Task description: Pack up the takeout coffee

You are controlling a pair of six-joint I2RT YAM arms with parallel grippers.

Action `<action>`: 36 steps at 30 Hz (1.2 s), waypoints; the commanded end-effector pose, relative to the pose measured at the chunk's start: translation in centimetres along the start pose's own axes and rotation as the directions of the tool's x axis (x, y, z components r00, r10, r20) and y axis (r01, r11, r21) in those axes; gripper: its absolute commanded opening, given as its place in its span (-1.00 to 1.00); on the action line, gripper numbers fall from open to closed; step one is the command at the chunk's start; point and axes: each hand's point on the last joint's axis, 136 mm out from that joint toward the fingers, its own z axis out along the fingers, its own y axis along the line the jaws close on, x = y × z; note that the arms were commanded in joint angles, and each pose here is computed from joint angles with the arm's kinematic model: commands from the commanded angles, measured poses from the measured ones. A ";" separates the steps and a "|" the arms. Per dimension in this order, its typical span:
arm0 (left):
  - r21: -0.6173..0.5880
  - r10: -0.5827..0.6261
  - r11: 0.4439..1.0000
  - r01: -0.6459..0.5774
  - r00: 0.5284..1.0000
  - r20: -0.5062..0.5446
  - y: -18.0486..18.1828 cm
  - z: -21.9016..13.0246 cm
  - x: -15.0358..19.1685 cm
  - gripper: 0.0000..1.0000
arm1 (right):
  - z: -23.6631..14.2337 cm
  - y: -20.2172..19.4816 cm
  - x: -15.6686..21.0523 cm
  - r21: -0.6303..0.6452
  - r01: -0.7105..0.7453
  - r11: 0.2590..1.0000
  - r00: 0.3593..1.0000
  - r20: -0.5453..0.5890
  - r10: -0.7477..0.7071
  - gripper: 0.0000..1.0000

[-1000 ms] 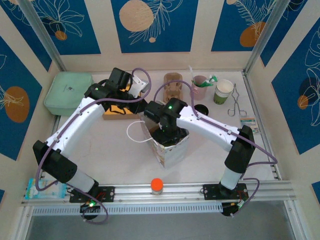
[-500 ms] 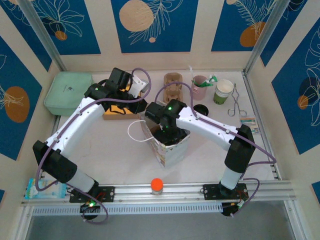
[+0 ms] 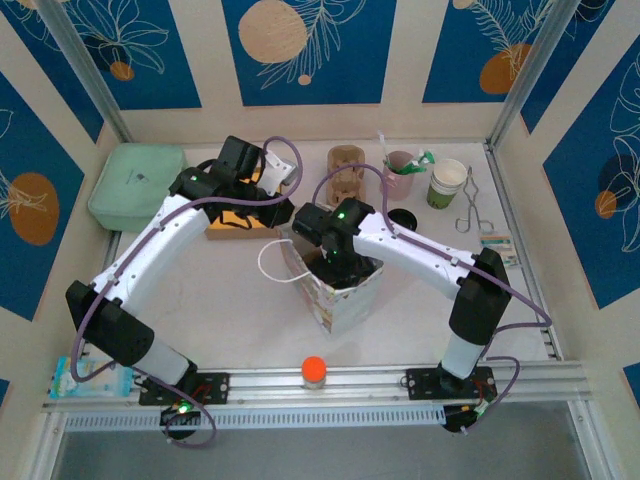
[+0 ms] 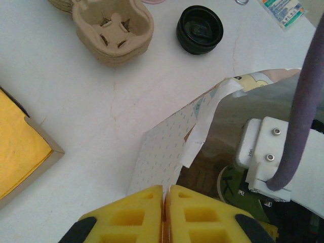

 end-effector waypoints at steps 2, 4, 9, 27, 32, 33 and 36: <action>-0.004 0.007 1.000 -0.007 1.000 0.023 -0.3 -0.7 -0.2 -0.77 | -0.1 -0.5 0.1 0.011 -0.006 1.000 1.000 -0.003 0.006 -0.18; -0.004 0.007 1.000 -0.007 1.000 0.022 -0.3 -0.7 -0.2 -0.77 | -0.1 -0.4 0.0 0.010 -0.004 1.000 1.000 0.001 0.004 -0.18; -0.005 0.006 1.000 -0.006 1.000 0.021 -0.3 -0.7 -0.1 -0.77 | -0.3 -0.4 0.0 0.009 -0.005 1.000 1.000 0.010 0.004 -0.18; -0.007 0.011 1.000 -0.011 1.000 0.023 -0.4 -0.8 -0.1 -0.77 | -0.3 -0.2 -0.4 0.014 0.007 1.000 1.000 0.011 -0.007 -0.18; -0.007 0.015 1.000 -0.015 1.000 0.023 -0.5 -0.8 -0.2 -0.77 | -0.4 -0.2 -0.5 0.013 0.009 1.000 1.000 0.016 -0.009 -0.19; -0.007 0.012 1.000 -0.012 1.000 0.022 -0.5 -0.7 -0.2 -0.77 | -0.4 -0.2 -0.5 0.012 0.009 1.000 1.000 0.017 -0.009 -0.19; -0.004 0.012 1.000 -0.012 1.000 0.023 -0.5 -0.7 -0.2 -0.77 | -0.4 -0.2 -0.5 0.009 0.011 1.000 1.000 0.017 -0.011 -0.19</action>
